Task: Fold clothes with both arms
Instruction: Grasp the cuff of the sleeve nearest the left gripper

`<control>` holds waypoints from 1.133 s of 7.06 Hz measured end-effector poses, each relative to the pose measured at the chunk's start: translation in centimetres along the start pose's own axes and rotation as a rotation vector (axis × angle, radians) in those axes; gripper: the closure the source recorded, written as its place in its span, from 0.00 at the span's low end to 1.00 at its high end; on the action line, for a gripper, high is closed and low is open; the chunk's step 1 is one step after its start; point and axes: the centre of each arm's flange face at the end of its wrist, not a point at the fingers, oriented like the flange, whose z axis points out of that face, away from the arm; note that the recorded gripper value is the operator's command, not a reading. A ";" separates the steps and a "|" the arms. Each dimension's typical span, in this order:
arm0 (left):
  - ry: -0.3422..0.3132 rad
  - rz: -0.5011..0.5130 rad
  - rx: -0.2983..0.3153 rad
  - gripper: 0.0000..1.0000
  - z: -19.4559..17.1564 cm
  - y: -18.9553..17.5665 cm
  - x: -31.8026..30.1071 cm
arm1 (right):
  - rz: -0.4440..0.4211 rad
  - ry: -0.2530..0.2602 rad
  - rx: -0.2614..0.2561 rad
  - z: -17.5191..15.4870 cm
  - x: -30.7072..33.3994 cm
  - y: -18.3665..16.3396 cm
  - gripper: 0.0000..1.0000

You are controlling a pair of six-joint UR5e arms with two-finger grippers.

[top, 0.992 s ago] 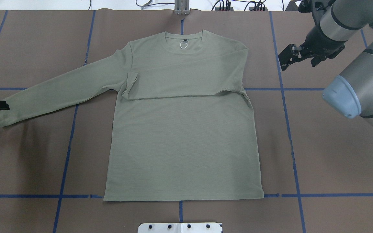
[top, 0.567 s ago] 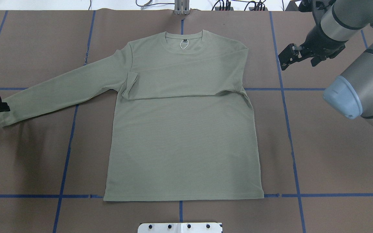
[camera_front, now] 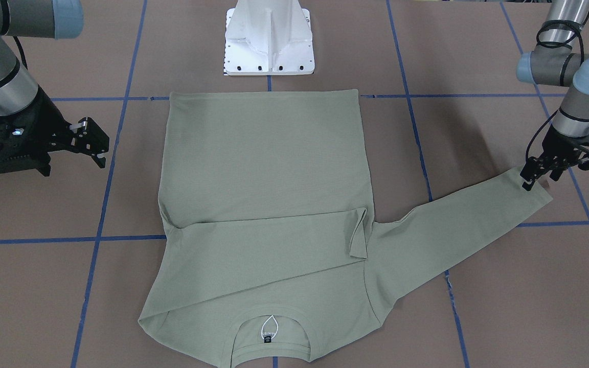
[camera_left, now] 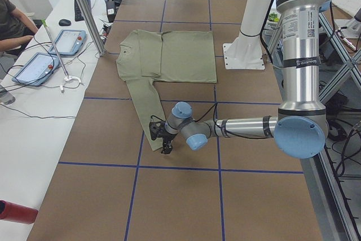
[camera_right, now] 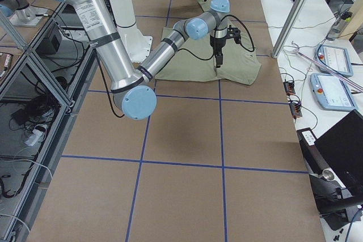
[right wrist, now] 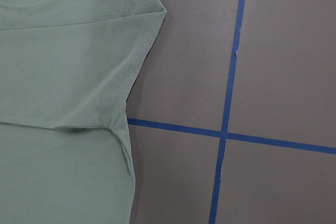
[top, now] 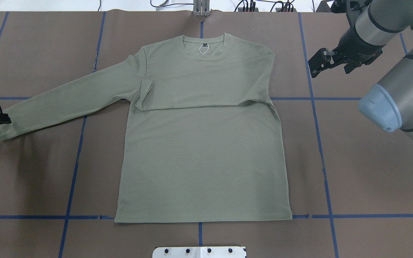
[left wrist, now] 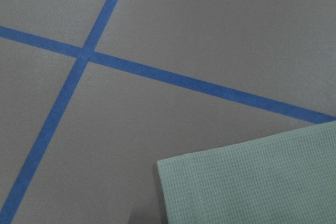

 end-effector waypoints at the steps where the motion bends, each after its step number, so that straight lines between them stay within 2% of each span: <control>1: 0.000 0.001 -0.001 0.10 0.0 0.0 0.0 | 0.001 -0.002 0.002 -0.2 -0.1 0.1 0.00; 6: -0.002 -0.003 -0.007 0.14 0.2 0.2 0.0 | -0.001 -0.006 0.008 -0.6 -0.2 0.3 0.00; 7: -0.002 -0.002 -0.008 0.25 0.2 0.3 0.0 | -0.001 -0.006 0.009 -0.6 -0.2 0.3 0.00; 8: -0.001 -0.002 -0.009 0.43 0.3 0.4 0.1 | -0.001 -0.006 0.009 -0.6 -0.2 0.3 0.00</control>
